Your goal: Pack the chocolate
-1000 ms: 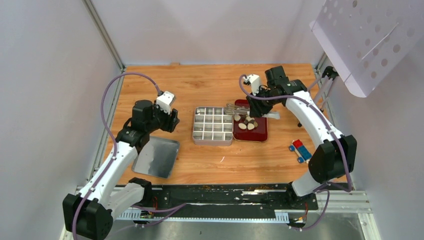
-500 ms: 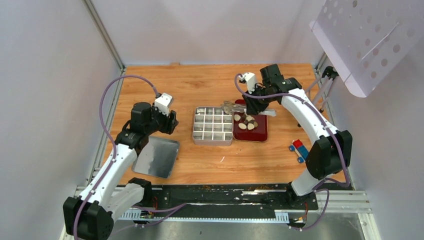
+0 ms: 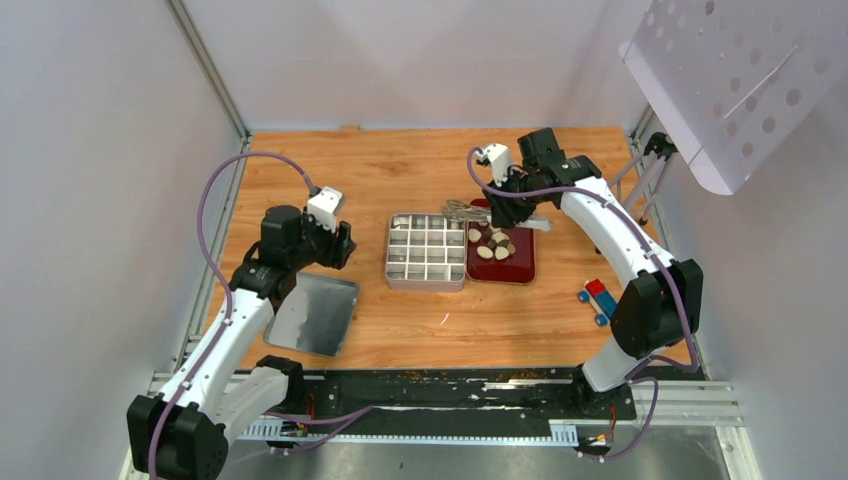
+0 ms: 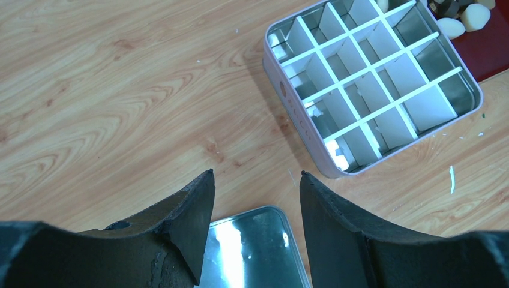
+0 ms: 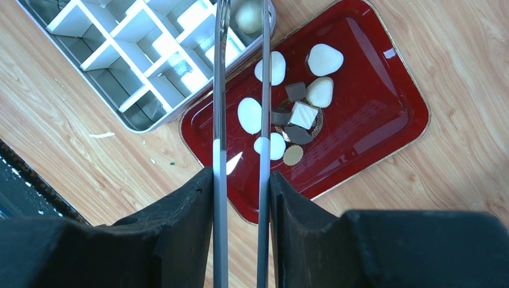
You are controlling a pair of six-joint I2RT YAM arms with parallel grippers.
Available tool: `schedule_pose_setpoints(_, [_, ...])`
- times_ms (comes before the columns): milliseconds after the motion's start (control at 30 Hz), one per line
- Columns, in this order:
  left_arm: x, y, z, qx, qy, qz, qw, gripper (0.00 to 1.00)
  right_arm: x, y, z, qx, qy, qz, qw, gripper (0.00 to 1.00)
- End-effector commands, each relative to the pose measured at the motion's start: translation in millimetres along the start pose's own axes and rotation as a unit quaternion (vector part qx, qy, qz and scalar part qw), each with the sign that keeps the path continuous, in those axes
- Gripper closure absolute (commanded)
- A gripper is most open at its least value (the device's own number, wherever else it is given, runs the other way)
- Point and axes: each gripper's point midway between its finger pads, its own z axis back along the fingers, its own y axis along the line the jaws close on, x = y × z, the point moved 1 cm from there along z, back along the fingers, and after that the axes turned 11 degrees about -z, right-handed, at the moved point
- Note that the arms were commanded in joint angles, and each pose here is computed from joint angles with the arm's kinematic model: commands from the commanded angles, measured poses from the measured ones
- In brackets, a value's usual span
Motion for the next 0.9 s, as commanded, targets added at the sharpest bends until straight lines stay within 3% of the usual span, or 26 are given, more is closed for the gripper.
schedule_pose_setpoints(0, [10.1, 2.2, 2.0, 0.003, -0.024, 0.003, 1.000, 0.37, 25.9, 3.7, 11.1, -0.003, -0.046, 0.010, 0.999, 0.61])
schedule_pose_setpoints(133, [10.3, 2.6, 1.8, 0.003, -0.024, 0.003, 1.000, 0.37, 25.1, 4.5, 10.6, -0.003, -0.046, 0.010, 0.999, 0.61])
schedule_pose_setpoints(233, [9.1, 2.7, 1.8, 0.003, -0.023, 0.004, 1.000, 0.37, 28.0, 3.4, 13.5, -0.006, -0.049, 0.014, 0.999, 0.70])
schedule_pose_setpoints(367, [9.0, 3.2, 1.5, 0.004, -0.022, 0.004, 1.000, 0.37, 27.1, 2.0, 25.1, -0.015, -0.049, 0.025, 0.998, 0.73])
schedule_pose_setpoints(633, [5.2, 4.6, 1.0, 0.006, -0.016, 0.003, 1.000, 0.37, -10.5, -18.6, 64.9, -0.050, -0.044, -0.018, 0.998, 0.74])
schedule_pose_setpoints(867, [3.1, 6.8, -0.9, 0.009, -0.011, 0.005, 1.000, 0.37, -30.1, -33.1, 66.5, -0.060, -0.042, -0.062, 0.995, 0.68])
